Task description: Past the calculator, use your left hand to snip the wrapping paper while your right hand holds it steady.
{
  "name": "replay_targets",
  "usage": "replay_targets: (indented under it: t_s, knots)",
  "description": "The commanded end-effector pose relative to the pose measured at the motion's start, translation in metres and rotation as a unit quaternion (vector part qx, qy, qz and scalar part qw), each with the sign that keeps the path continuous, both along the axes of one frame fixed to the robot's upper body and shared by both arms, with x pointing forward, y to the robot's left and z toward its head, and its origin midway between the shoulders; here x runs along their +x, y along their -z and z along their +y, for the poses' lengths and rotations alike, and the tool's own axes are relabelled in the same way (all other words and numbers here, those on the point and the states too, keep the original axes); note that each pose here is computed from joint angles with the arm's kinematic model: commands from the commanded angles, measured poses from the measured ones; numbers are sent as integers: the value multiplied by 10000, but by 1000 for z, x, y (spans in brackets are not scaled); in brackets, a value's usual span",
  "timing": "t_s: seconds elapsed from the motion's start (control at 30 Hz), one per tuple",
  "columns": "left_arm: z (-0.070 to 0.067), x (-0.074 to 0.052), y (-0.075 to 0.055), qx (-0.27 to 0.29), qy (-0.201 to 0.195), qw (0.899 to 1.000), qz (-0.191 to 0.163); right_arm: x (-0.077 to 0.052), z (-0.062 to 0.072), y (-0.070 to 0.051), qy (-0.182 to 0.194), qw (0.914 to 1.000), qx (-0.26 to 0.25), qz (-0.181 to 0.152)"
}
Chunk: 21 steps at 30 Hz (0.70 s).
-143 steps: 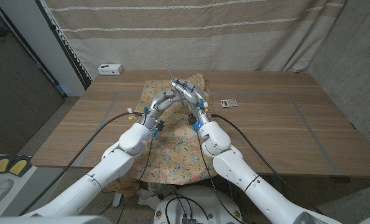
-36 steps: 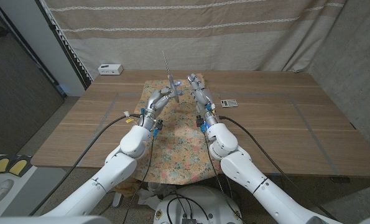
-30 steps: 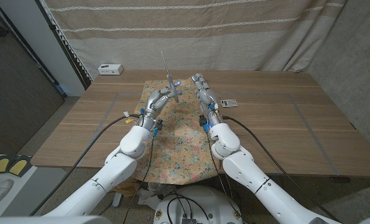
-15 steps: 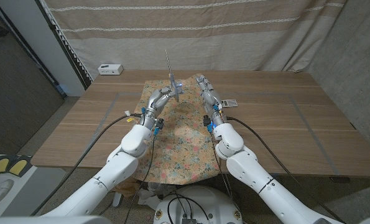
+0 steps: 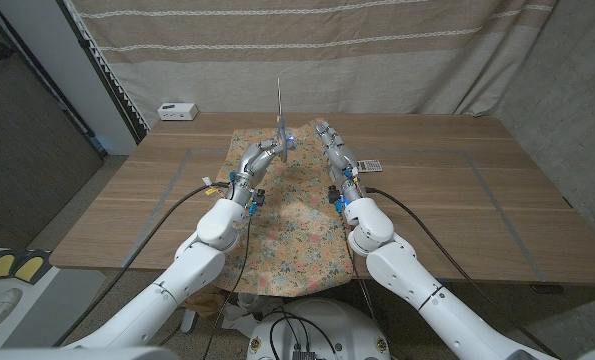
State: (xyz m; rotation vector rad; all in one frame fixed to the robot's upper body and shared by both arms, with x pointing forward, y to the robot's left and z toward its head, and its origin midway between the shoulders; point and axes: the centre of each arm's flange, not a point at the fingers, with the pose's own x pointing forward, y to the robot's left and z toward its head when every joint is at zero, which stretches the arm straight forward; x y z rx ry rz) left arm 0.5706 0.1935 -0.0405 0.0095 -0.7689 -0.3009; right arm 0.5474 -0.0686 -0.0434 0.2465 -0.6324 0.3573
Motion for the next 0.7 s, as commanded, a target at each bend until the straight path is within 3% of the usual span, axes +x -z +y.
replay_targets:
  t_s: [0.03,0.3,0.7]
  knots:
    - [-3,3,1,-238,249,9993,160,-1,0,0,1,10000,-38,17]
    - [-5,6,1,-315,395,9985,221,-1,1,0,-7,10000,-65,23]
    - [-8,13,3,-772,1000,9906,528,1,2,-1,-10,9999,-93,49]
